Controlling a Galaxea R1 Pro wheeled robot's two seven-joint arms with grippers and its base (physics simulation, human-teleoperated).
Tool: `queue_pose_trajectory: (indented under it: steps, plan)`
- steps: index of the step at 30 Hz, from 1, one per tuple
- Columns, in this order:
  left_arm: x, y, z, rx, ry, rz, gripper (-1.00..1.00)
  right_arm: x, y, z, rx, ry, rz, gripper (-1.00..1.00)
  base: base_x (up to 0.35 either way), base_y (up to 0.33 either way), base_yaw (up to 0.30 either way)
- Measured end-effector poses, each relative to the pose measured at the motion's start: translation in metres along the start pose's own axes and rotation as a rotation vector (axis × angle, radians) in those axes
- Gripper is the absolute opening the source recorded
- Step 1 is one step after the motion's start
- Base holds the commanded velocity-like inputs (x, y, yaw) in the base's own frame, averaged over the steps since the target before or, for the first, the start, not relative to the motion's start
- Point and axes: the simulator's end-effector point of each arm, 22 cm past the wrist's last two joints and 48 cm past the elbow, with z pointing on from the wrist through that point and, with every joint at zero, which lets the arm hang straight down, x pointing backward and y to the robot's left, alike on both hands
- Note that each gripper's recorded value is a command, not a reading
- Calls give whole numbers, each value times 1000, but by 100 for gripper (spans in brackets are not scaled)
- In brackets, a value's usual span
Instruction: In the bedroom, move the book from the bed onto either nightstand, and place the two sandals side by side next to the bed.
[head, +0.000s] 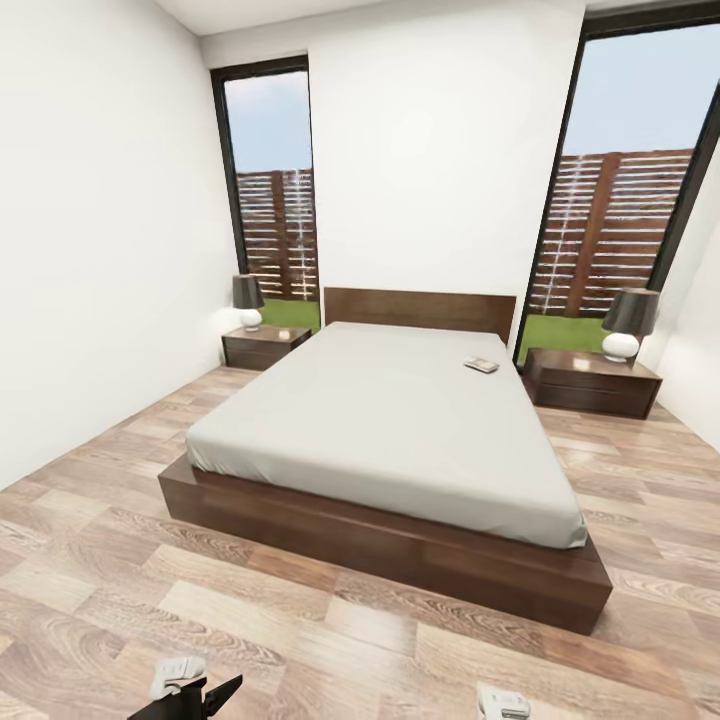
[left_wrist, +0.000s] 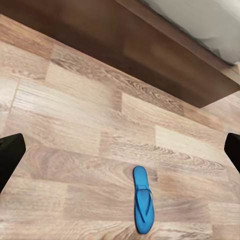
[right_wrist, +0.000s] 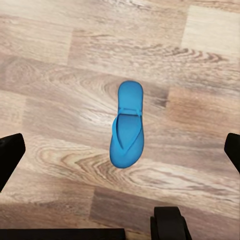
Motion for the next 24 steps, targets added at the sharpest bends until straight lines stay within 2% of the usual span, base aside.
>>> queue_pose_trajectory:
  steps: [17,24]
  plan:
    - [26,16,16,3,0,0,100,17,-5,30,2,0,1,100,0,0,0]
    - [31,10,31,25,-15,-6,100,24,-8,43,4,-1,2,100,0,0,0]
